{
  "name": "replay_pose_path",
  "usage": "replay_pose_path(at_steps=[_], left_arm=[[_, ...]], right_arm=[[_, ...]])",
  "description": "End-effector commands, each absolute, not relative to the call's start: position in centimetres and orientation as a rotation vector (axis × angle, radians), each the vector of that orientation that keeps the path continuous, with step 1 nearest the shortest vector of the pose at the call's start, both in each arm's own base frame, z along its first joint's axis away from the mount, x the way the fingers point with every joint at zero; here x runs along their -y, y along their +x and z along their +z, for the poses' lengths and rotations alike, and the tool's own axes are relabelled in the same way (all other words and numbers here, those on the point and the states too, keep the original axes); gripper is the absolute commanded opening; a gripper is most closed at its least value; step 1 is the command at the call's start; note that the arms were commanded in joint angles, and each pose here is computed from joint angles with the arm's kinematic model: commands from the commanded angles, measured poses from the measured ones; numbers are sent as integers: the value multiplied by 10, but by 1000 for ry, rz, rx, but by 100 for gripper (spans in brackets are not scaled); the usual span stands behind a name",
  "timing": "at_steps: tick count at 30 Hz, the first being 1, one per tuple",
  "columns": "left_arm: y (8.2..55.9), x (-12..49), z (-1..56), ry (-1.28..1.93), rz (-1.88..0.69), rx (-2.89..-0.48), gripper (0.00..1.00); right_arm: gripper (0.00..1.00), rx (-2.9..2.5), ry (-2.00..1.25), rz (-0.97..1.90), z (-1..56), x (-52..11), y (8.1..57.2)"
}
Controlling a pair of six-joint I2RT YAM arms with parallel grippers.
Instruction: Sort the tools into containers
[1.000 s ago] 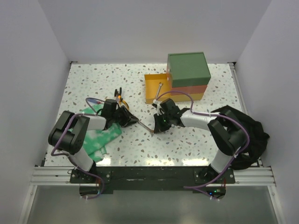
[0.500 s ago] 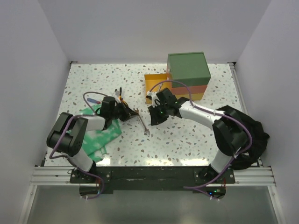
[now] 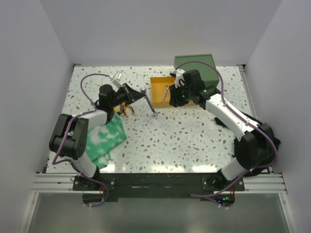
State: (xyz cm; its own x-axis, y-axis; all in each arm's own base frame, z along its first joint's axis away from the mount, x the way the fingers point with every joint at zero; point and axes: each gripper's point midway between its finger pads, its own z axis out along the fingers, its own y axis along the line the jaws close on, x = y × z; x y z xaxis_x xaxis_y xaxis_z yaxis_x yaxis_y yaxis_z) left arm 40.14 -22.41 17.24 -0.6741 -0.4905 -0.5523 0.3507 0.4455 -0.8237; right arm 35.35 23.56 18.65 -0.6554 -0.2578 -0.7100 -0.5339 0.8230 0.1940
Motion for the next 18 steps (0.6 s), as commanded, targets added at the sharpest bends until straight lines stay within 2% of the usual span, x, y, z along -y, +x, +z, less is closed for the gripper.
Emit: replay_pose_path(at_steps=[1, 3, 9, 15, 16, 17, 18], left_arm=[[451, 243, 242, -10, -1430, -1658, 0], [476, 246, 258, -20, -1422, -1618, 0], [540, 272, 206, -69, -1357, -1707, 0], [561, 293, 165, -61, -1300, -1774, 1], [562, 293, 162, -80, -1297, -1784, 7], [562, 292, 158, -93, -1292, -1797, 25], [561, 292, 160, -84, -1288, -1799, 33]], right_arm=[[34, -2247, -492, 471, 210, -220, 375], [34, -2256, -480, 462, 208, -216, 378], [35, -2257, -467, 456, 209, -212, 385], [36, -2140, -464, 462, 250, -215, 405], [36, -2100, -453, 473, 266, -216, 411], [36, -2073, -445, 482, 277, -217, 415], [36, -2053, -437, 493, 285, -218, 419]])
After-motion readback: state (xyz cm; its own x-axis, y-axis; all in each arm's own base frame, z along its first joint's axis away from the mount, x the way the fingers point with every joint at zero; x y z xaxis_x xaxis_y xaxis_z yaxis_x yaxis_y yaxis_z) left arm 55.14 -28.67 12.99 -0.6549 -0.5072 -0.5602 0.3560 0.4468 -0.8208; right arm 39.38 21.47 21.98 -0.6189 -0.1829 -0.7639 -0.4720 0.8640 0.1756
